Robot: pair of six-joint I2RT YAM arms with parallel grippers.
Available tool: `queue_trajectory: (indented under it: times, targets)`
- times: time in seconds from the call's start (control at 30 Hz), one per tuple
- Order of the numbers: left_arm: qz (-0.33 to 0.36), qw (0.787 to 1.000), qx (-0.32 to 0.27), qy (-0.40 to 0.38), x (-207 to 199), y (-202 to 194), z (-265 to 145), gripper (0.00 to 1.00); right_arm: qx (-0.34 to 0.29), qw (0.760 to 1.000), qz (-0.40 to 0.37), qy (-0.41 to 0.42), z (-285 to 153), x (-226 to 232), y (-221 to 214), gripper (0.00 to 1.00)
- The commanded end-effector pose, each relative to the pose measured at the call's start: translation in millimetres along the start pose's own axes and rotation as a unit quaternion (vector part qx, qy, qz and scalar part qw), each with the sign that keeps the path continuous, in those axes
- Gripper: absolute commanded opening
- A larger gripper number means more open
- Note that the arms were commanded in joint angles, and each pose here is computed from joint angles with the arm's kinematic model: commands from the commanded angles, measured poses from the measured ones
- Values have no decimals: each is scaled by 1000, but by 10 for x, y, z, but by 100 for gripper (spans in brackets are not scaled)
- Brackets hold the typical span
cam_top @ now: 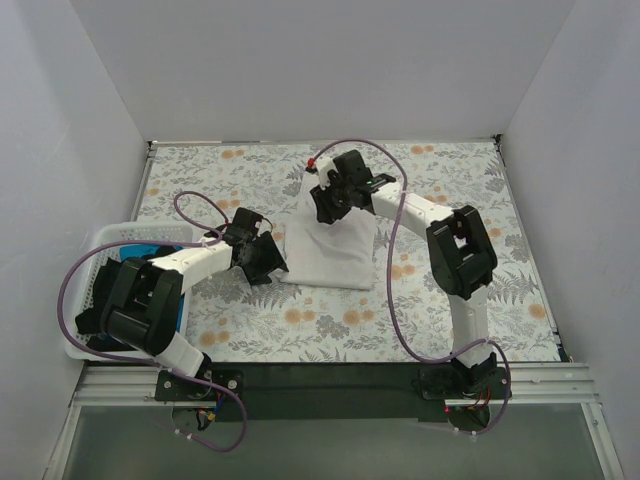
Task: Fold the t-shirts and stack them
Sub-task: Fold the tshirt
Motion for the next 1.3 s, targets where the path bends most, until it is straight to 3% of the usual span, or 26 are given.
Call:
queue_trajectory:
  times: [0.0,0.27,0.57,0.7,0.8,0.83,1.0,1.27]
  targets:
    - [4,1000,-21,-21,-116,103,-116,55,-54,997,51,-21,-513,-219,230,45]
    - [8,1000,-3,-21,-122,62,-31,54,-22,992,123,-36,-607,-609,-400,44]
    - [20,1000,10,-18,-157,10,40,44,-15,990,141,2,-480,-663,-571,43]
    - [21,1000,14,-12,-123,-28,64,35,-12,989,146,18,-424,-645,-581,34]
    - [18,1000,18,-7,-90,-68,79,23,-15,988,153,0,-462,-730,-599,5]
    - [16,1000,19,-4,-63,-87,83,21,-15,987,161,-10,-484,-790,-644,1]
    - [13,1000,28,5,6,-168,108,12,-42,979,196,-39,-674,-986,-689,1]
    - [6,999,33,10,61,-227,119,11,-57,962,263,-50,-760,-1183,-869,1]
Point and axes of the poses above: each gripper's point midway between its finger pads, its own z axis out along the fingers, its own x axis along the line the jaws close on, y = z × x, the point moved 2 cm from there along -z, back along the fingers, and after that the axes turned 12 degrees about z, right-handed, at the moved point
